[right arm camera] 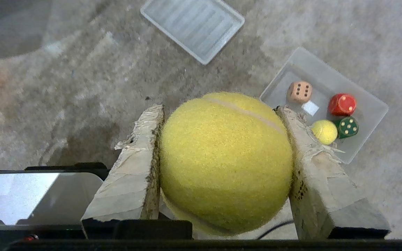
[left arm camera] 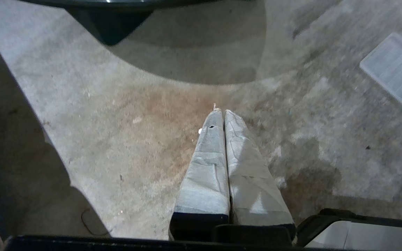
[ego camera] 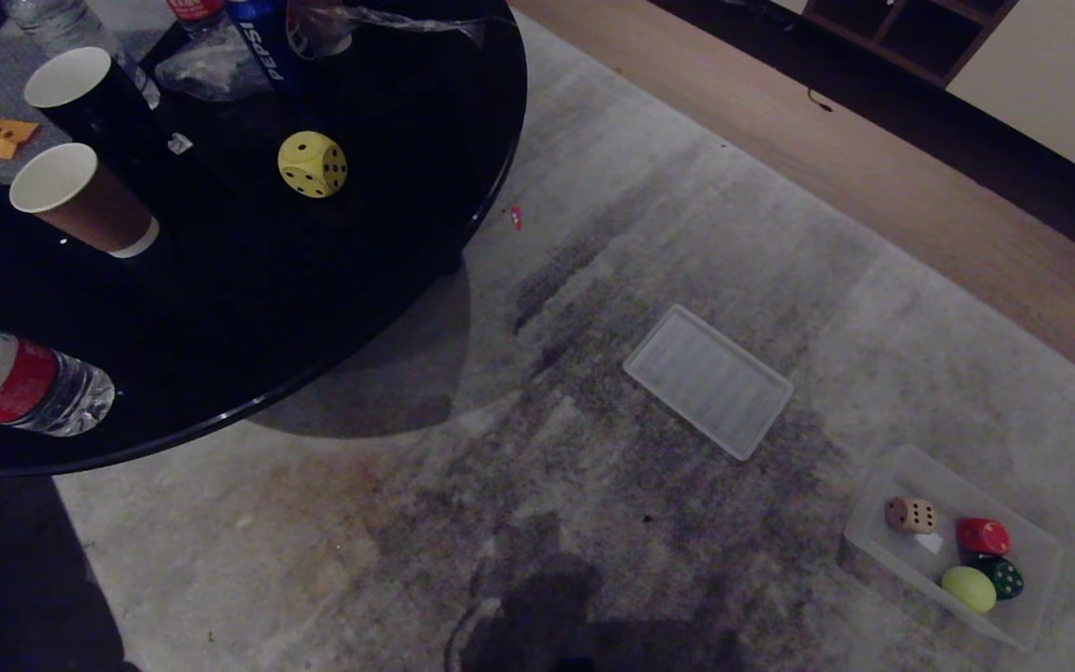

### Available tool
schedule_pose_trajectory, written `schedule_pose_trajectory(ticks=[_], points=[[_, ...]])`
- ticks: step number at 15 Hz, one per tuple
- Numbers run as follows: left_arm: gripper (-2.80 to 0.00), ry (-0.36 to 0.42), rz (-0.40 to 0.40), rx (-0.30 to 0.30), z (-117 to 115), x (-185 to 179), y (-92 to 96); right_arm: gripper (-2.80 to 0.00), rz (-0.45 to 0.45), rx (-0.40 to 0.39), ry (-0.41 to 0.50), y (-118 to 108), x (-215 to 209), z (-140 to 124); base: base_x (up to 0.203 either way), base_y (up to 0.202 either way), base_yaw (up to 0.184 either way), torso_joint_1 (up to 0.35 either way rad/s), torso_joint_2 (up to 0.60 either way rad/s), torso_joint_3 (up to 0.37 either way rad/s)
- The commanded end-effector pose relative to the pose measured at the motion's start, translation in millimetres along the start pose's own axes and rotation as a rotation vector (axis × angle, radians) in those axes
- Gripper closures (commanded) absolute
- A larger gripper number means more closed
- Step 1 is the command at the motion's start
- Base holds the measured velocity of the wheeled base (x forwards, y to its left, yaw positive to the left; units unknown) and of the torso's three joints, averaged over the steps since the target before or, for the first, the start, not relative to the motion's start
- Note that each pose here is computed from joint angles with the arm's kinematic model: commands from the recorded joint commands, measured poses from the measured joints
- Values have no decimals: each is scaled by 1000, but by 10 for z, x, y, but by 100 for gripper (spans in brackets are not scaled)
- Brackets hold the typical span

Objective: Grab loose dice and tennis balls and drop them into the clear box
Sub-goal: Put the ball in the box

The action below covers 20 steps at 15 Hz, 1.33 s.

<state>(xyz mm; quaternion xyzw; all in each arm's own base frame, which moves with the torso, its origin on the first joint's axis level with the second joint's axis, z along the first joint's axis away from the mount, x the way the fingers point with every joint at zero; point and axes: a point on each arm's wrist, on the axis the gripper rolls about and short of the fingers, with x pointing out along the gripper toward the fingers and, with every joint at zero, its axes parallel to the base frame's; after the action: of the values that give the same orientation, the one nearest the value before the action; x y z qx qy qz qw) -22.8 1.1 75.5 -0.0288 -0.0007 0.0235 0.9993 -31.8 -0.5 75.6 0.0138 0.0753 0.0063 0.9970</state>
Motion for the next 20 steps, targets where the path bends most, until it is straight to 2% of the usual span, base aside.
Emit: schedule_pose_trajectory(ticks=[1, 20], points=[[0, 3, 1, 0, -4, 2, 0, 0, 0, 0, 3, 0, 1, 0, 0, 0, 0, -2, 2, 193], [0, 3, 1, -2, -4, 2, 0, 0, 0, 0, 4, 0, 2, 0, 0, 0, 0, 2, 3, 202]])
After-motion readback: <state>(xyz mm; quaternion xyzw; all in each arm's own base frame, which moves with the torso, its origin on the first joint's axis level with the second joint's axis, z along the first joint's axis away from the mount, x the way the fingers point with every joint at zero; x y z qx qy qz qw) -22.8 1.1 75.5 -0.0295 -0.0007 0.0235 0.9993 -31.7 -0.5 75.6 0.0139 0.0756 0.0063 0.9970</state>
